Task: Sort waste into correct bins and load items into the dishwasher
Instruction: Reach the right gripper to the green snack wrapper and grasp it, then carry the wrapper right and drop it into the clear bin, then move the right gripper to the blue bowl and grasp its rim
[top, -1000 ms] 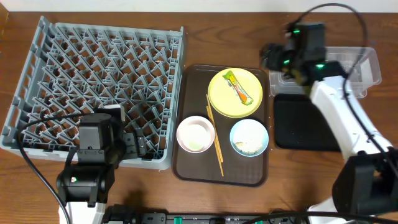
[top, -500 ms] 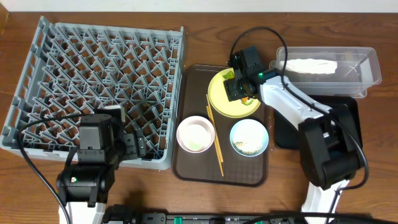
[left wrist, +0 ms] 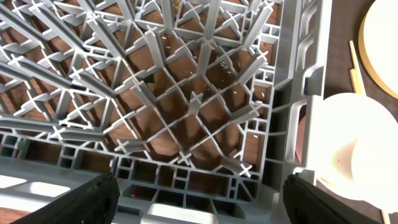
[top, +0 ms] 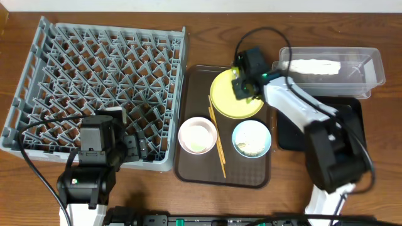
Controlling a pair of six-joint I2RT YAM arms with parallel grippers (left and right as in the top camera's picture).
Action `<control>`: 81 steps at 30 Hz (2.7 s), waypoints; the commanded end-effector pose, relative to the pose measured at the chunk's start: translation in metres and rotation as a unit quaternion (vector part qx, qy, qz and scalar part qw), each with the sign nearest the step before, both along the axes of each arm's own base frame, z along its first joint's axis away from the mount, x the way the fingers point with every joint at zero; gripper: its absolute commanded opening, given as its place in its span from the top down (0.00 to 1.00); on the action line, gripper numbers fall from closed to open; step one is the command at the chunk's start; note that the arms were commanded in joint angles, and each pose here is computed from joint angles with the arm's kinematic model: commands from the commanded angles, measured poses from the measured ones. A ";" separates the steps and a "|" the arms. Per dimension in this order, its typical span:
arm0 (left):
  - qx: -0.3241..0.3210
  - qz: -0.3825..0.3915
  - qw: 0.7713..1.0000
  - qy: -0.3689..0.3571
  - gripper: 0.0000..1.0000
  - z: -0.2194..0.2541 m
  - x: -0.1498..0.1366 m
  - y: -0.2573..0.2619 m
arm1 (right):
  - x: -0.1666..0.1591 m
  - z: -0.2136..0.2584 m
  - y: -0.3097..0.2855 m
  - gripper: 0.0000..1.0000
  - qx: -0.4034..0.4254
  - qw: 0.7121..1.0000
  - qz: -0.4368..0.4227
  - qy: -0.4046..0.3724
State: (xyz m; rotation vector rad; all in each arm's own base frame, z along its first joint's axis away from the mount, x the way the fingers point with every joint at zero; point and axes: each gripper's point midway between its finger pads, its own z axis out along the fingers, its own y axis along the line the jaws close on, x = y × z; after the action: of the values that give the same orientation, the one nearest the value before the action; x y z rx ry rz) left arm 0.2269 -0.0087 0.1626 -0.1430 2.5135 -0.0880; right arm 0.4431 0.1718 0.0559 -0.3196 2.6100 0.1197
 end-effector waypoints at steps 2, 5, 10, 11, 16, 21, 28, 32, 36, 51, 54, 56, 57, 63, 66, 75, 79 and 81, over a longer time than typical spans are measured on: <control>-0.002 0.004 1.000 -0.011 0.13 0.009 0.002 0.001 | 0.030 0.098 -0.071 0.99 0.041 0.970 -0.207 -0.123; -0.002 0.004 1.000 -0.011 0.13 0.009 0.002 0.001 | 0.030 0.121 -0.125 0.99 0.089 0.920 -0.354 -0.144; -0.002 0.004 1.000 -0.011 0.13 0.009 0.002 0.001 | 0.020 0.104 -0.179 0.99 0.197 0.808 -0.545 -0.101; -0.003 0.004 1.000 -0.011 0.13 0.009 0.002 0.001 | 0.022 0.101 -0.181 0.99 0.209 0.799 -0.556 -0.097; -0.002 0.004 1.000 -0.010 0.13 0.008 0.002 0.001 | 0.040 0.100 -0.190 0.56 0.250 0.792 -0.548 -0.101; -0.002 0.004 1.000 -0.008 0.13 0.008 0.001 0.001 | 0.070 0.145 -0.169 0.44 0.242 0.886 -0.356 -0.172; -0.002 0.004 1.000 -0.008 0.13 0.008 0.001 0.001 | 0.015 0.164 -0.112 0.39 0.217 0.958 -0.152 -0.109; -0.002 0.004 1.000 -0.008 0.13 0.008 0.001 0.001 | -0.045 0.152 -0.076 0.37 0.196 0.979 -0.052 -0.019; -0.002 0.004 1.000 -0.008 0.13 0.008 0.001 0.001 | -0.102 0.129 -0.042 0.37 0.160 0.984 0.018 0.080; -0.002 0.004 1.000 -0.008 0.13 0.007 0.001 0.001 | -0.203 0.025 0.035 0.59 0.036 0.979 0.100 0.173; -0.003 0.004 1.000 -0.008 0.12 0.007 0.001 0.001 | -0.207 0.011 0.033 0.64 0.013 0.983 0.081 0.162; -0.003 0.004 1.000 -0.008 0.13 0.007 0.001 0.001 | -0.209 0.005 0.030 0.65 -0.001 0.985 0.070 0.156; -0.003 0.004 1.000 -0.008 0.13 0.007 0.001 0.001 | -0.210 0.001 0.030 0.66 -0.004 0.986 0.067 0.152; -0.003 0.004 1.000 -0.007 0.13 0.007 0.001 0.001 | -0.216 -0.011 0.037 0.69 0.000 0.987 0.074 0.144; -0.002 0.004 1.000 -0.006 0.12 0.007 0.000 0.001 | -0.219 -0.017 0.036 0.70 -0.009 0.987 0.077 0.138; -0.002 0.004 1.000 0.000 0.13 0.005 -0.002 0.001 | -0.214 -0.029 0.032 0.75 -0.033 0.988 0.073 0.129; -0.002 0.004 1.000 0.000 0.12 0.005 -0.002 0.001 | -0.214 -0.039 0.032 0.79 -0.039 0.987 0.072 0.138; -0.002 0.004 1.000 0.000 0.13 0.005 -0.002 0.001 | -0.214 -0.039 0.032 0.83 -0.040 0.987 0.072 0.139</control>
State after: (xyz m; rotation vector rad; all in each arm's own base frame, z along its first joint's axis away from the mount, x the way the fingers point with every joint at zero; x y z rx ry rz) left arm 0.2227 -0.0085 0.1598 -0.1443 2.5333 -0.0863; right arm 0.2306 0.2060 0.0219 -0.5585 2.8632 0.1499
